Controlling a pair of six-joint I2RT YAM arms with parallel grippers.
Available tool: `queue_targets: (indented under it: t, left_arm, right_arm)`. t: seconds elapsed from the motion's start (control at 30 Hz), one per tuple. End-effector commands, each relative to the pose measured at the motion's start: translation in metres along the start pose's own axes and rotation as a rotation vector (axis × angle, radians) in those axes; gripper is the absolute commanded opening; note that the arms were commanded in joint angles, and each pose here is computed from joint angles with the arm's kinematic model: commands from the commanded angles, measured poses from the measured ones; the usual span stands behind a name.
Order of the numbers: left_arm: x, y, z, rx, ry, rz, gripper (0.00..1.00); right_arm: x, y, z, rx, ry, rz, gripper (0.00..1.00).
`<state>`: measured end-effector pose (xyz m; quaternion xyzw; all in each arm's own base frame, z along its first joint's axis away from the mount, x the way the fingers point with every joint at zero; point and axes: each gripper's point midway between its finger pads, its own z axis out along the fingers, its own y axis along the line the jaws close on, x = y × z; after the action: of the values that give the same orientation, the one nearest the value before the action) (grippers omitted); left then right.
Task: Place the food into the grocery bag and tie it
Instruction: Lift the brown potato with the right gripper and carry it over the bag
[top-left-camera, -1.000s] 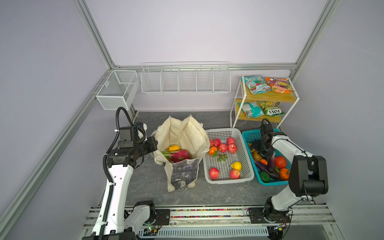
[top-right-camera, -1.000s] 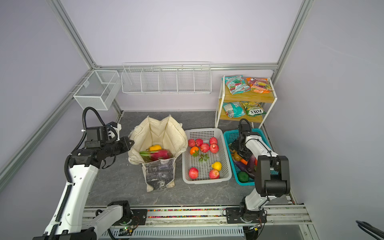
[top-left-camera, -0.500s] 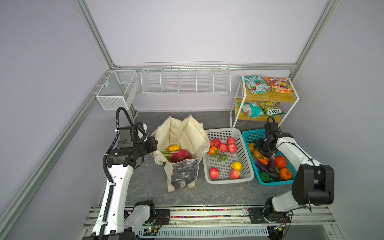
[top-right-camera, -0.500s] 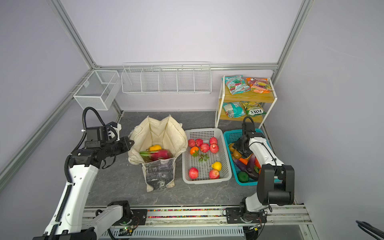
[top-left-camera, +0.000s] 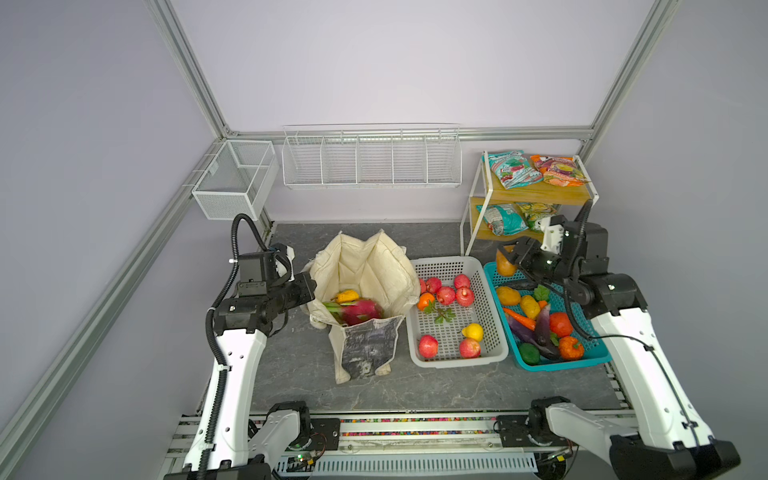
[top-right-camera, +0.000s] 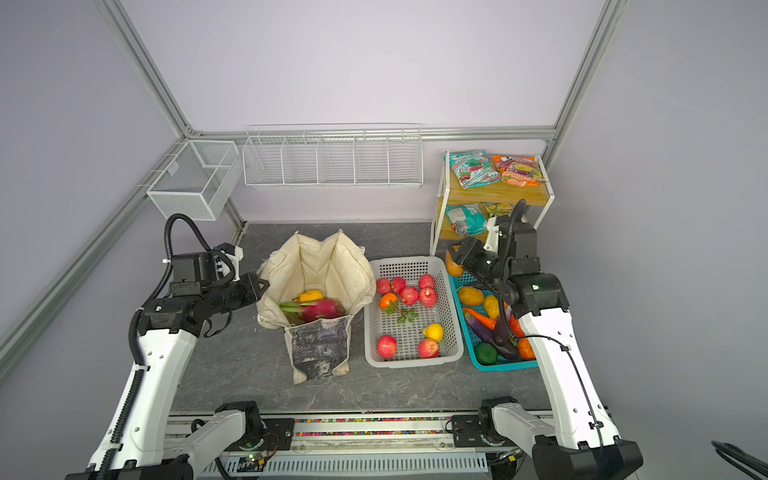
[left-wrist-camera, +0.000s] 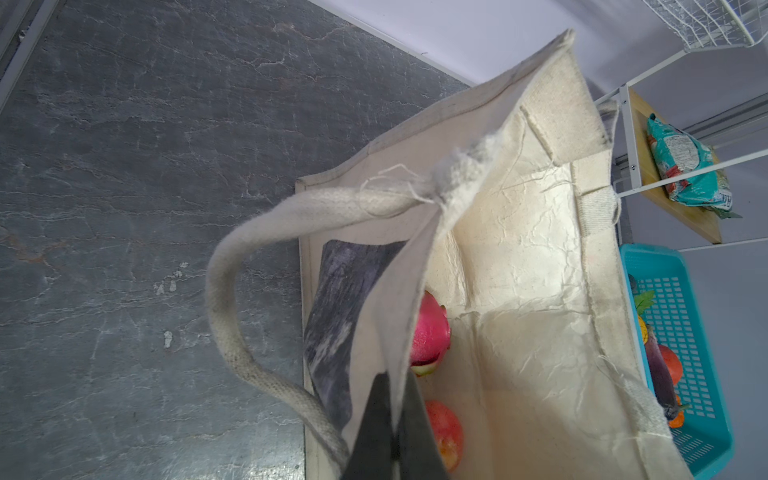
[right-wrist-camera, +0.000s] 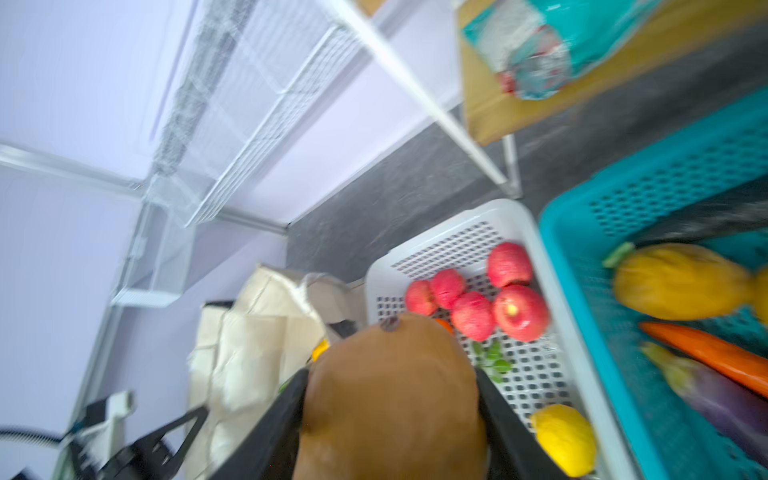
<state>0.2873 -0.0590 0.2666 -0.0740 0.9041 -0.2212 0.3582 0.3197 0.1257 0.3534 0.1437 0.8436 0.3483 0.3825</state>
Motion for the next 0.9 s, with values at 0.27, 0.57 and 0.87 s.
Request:
queue_targets:
  t: [0.27,0.57,0.87]
  left_arm:
    - [-0.008,-0.013,-0.004,0.056,-0.028,-0.002,0.0]
    - [-0.006,-0.013,-0.004,0.056,-0.026,-0.001,0.0]
    - [-0.007,-0.013,-0.006,0.057,-0.032,0.001,0.0]
  right_arm:
    - [0.07,0.166,0.056,-0.276,0.145,-0.318,0.52]
    - [0.149,0.209,0.122,-0.262,0.305,-0.474,0.53]
    - [0.207,0.196,0.178,-0.15,0.436,-0.589,0.54]
